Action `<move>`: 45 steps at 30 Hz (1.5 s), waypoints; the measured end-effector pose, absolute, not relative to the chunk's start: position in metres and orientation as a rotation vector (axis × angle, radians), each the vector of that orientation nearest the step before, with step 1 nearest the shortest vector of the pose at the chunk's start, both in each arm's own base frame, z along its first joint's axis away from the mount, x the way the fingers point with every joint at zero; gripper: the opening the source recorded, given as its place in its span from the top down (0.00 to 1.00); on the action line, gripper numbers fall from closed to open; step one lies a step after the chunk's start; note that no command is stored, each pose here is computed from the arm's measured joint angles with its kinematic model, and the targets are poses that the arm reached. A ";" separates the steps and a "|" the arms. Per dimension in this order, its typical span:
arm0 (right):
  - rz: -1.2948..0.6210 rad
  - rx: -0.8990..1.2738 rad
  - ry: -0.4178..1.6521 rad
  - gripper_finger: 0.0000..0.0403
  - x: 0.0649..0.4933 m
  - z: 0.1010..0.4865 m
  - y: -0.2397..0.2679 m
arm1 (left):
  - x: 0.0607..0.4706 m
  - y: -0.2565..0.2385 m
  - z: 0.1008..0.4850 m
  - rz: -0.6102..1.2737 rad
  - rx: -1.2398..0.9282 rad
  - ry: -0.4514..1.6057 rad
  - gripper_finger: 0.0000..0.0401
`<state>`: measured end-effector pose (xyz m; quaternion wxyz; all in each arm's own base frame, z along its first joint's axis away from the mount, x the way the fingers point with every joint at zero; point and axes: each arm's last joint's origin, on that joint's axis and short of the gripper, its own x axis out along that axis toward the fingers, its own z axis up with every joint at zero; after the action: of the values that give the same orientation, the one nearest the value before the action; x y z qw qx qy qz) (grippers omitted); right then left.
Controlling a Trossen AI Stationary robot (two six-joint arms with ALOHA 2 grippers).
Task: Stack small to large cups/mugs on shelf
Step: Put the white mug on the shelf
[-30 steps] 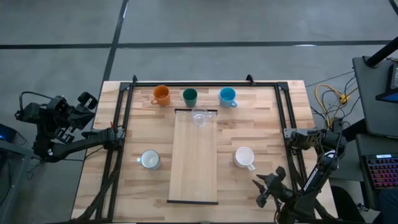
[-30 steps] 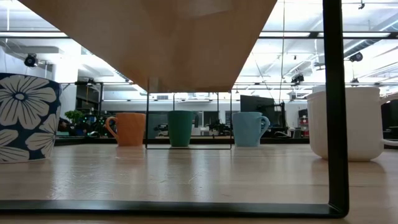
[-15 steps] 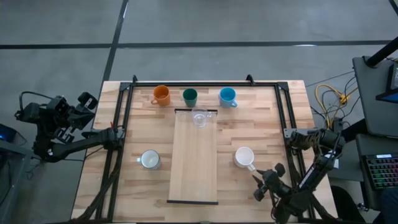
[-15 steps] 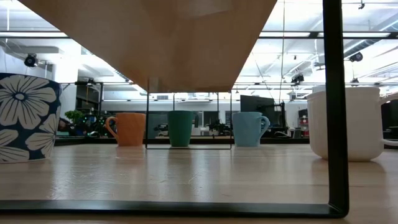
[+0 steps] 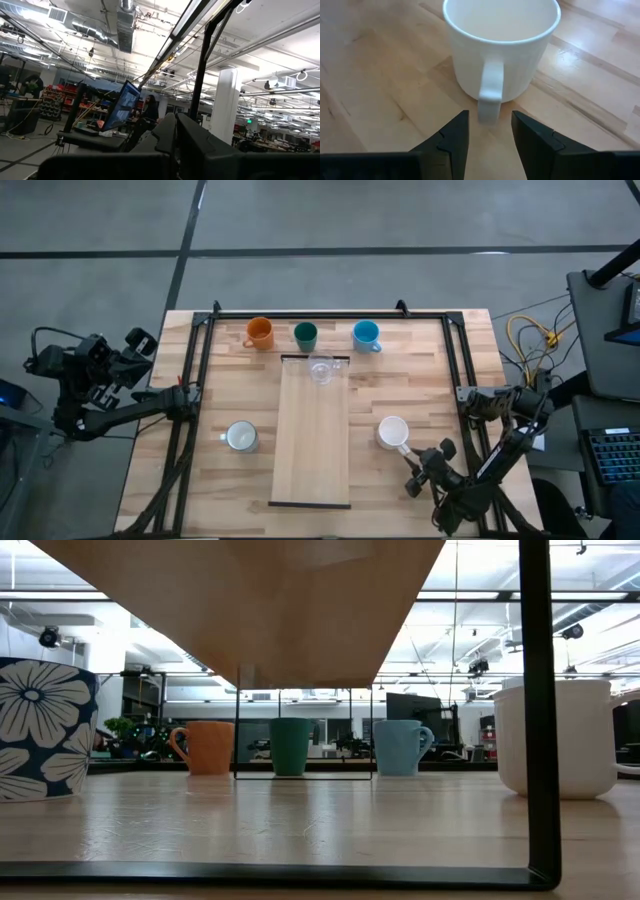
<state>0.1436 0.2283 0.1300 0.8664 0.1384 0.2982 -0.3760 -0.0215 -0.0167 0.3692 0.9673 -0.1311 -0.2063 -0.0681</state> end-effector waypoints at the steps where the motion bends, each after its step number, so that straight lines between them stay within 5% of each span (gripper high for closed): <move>1: -0.788 0.293 0.622 0.65 0.144 0.129 0.227 | -0.022 -0.017 0.369 -0.138 -0.265 -0.417 0.99; 16: -0.776 0.297 0.570 0.68 0.147 0.124 0.223 | -0.022 -0.017 0.369 -0.138 -0.265 -0.417 0.99; 30: -0.766 0.301 0.573 0.89 0.147 0.122 0.223 | -0.021 -0.017 0.369 -0.138 -0.265 -0.417 0.99; 45: -0.756 0.321 0.548 0.89 0.152 0.126 0.222 | -0.021 -0.017 0.369 -0.139 -0.265 -0.416 0.99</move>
<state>0.1518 0.2221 0.1256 0.8806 0.1538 0.2629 -0.3630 -0.0215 -0.0167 0.3692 0.9673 -0.1309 -0.2059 -0.0688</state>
